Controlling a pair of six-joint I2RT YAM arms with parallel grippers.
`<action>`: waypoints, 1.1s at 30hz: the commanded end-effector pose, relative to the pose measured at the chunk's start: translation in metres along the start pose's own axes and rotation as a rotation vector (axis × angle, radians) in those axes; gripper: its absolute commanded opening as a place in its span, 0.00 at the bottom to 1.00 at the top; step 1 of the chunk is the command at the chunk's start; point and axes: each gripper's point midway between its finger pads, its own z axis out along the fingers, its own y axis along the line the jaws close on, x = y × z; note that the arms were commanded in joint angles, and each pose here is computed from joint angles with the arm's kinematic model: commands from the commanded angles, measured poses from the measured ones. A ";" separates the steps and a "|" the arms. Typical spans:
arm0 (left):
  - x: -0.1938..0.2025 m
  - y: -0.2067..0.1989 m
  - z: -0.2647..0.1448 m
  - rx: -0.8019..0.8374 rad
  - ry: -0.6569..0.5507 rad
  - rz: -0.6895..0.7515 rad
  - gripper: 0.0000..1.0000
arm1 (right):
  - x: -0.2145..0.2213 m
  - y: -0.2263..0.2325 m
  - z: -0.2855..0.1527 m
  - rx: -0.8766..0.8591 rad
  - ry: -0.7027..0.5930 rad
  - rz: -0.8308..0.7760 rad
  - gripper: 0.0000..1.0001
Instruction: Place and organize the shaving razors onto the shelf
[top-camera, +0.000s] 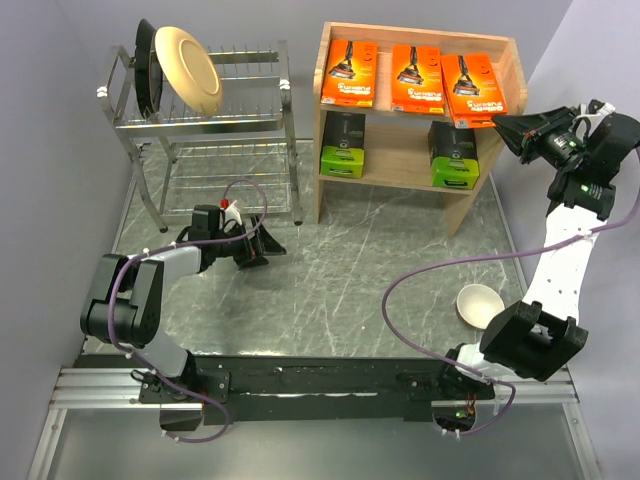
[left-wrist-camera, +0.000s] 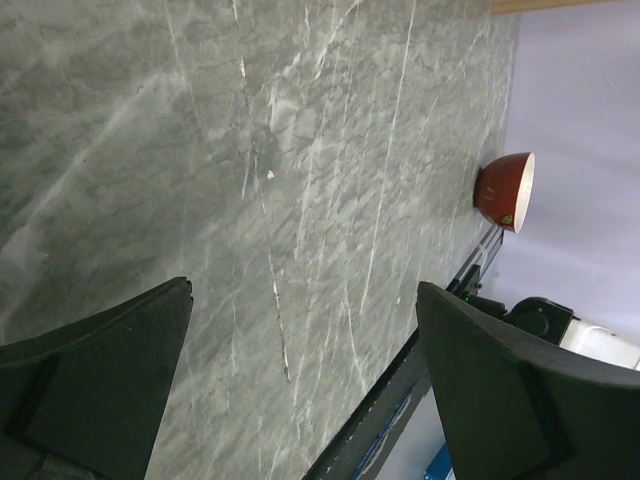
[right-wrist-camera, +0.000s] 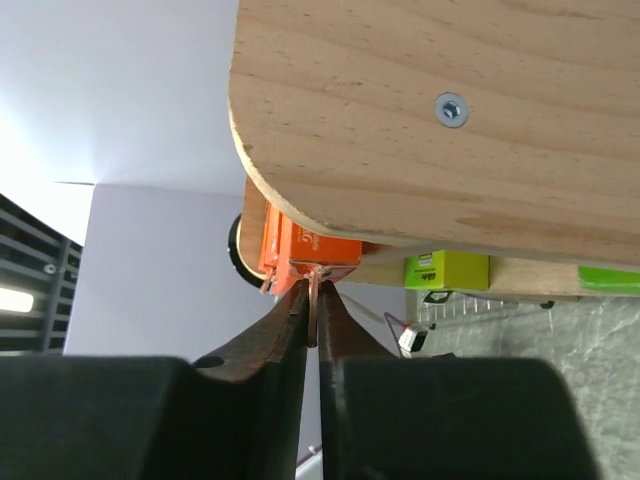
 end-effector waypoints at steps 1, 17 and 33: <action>-0.012 -0.010 -0.001 0.011 -0.019 0.069 1.00 | -0.003 0.007 -0.002 -0.022 -0.022 -0.012 0.00; -0.006 -0.017 0.010 0.024 0.015 0.094 0.99 | -0.007 0.021 -0.024 0.022 -0.201 0.006 0.00; 0.003 -0.019 0.014 0.009 0.047 0.154 0.99 | -0.040 -0.007 -0.008 0.106 -0.261 0.103 0.00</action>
